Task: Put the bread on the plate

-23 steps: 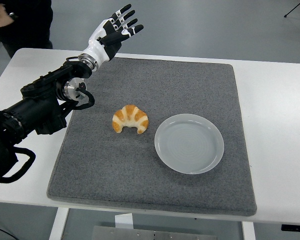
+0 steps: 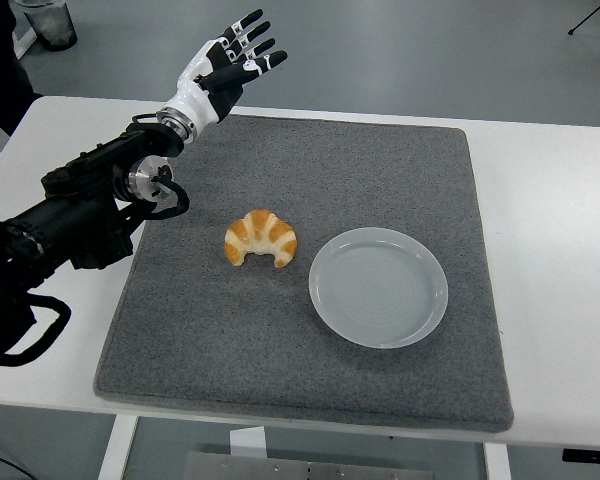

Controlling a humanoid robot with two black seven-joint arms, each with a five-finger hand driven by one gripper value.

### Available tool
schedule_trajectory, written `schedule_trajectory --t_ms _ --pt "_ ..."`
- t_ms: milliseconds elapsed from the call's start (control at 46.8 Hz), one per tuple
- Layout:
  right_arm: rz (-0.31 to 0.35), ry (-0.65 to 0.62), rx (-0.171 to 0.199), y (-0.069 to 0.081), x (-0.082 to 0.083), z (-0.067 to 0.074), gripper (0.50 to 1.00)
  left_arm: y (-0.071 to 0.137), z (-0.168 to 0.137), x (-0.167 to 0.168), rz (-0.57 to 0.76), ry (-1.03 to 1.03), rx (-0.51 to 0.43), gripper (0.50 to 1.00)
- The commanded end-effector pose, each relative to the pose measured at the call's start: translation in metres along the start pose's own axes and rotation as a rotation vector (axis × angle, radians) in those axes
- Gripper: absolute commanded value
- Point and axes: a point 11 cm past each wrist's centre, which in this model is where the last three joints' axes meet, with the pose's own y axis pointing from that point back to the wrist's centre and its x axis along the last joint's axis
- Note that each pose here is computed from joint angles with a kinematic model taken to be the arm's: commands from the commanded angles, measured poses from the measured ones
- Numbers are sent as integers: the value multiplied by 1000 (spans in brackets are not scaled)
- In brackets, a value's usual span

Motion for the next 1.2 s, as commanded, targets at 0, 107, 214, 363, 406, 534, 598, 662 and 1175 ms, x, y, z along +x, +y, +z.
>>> schedule_trajectory --t_ms 0,107,214,363,406,534,598,662,1175 --pt "0 0 0 0 0 0 952 0 1 0 0 1 -3 990" --pt "0 -1 0 0 0 0 952 0 1 1 1 -1 -3 990" --pt "0 0 0 0 0 0 952 0 1 1 -3 -2 -3 990" --pt "0 0 0 0 0 0 952 0 1 1 -3 1 -7 990" --pt "0 0 0 0 0 0 952 0 1 1 -2 0 -7 990" --pt "0 0 0 0 0 0 952 0 1 1 6 2 -8 990" --pt "0 0 0 0 0 0 952 0 1 2 6 2 -7 990" --pt "0 0 0 0 0 0 952 0 0 0 2 4 -6 990" --pt "0 0 0 0 0 0 952 -1 -2 -15 -24 11 5 990"
